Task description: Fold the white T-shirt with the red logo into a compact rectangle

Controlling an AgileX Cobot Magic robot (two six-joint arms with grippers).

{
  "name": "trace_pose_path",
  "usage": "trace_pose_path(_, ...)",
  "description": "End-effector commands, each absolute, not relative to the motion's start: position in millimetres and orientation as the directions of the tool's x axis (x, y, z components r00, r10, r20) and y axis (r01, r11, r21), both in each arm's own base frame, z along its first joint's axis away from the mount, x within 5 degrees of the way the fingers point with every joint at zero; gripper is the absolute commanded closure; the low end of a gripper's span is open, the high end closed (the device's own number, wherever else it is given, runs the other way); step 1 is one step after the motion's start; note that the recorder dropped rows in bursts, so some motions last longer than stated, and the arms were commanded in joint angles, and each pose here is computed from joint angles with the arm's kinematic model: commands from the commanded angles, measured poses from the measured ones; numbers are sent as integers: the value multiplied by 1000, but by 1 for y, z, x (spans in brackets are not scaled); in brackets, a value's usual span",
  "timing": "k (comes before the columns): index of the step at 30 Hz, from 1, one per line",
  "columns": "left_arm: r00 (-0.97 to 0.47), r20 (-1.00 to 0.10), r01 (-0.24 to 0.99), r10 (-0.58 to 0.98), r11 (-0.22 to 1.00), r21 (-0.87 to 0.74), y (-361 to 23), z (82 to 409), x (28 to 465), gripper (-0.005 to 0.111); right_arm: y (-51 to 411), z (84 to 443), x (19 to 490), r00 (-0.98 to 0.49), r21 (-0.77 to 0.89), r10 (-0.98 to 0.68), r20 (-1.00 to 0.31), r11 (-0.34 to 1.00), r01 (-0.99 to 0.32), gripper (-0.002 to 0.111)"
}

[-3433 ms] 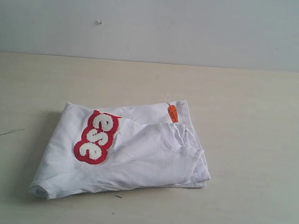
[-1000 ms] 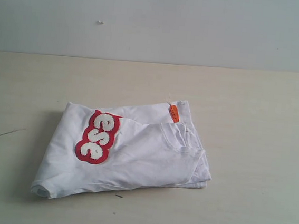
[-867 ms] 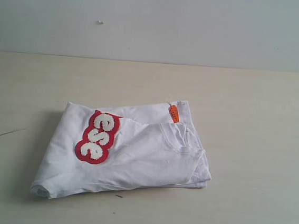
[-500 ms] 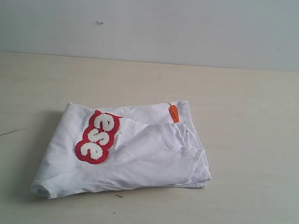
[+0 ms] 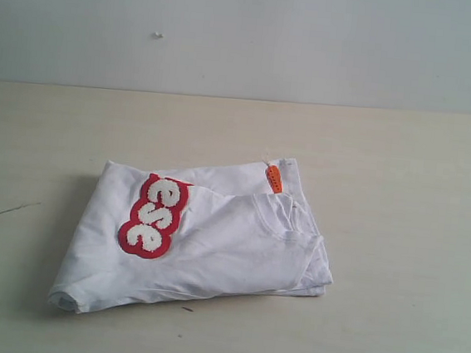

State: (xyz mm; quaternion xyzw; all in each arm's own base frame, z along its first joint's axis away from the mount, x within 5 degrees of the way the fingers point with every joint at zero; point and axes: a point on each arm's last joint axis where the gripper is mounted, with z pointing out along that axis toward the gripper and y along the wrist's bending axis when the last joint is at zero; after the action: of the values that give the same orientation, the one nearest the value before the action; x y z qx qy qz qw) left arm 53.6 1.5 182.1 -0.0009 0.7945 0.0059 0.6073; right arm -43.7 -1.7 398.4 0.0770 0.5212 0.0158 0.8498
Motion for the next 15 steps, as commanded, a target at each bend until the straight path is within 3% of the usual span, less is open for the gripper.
trace_pose_path(1, -258, -966, -13, -12, 1000, -9, 1, 182, 53, 107, -1, 397, -43, 452, 148, 106, -885, 987, 58, 108)
trace_pose_path(15, -263, -965, -14, -12, 1000, -8, 1, 181, 53, 107, -1, 397, -43, 452, 148, 106, -885, 987, 58, 108)
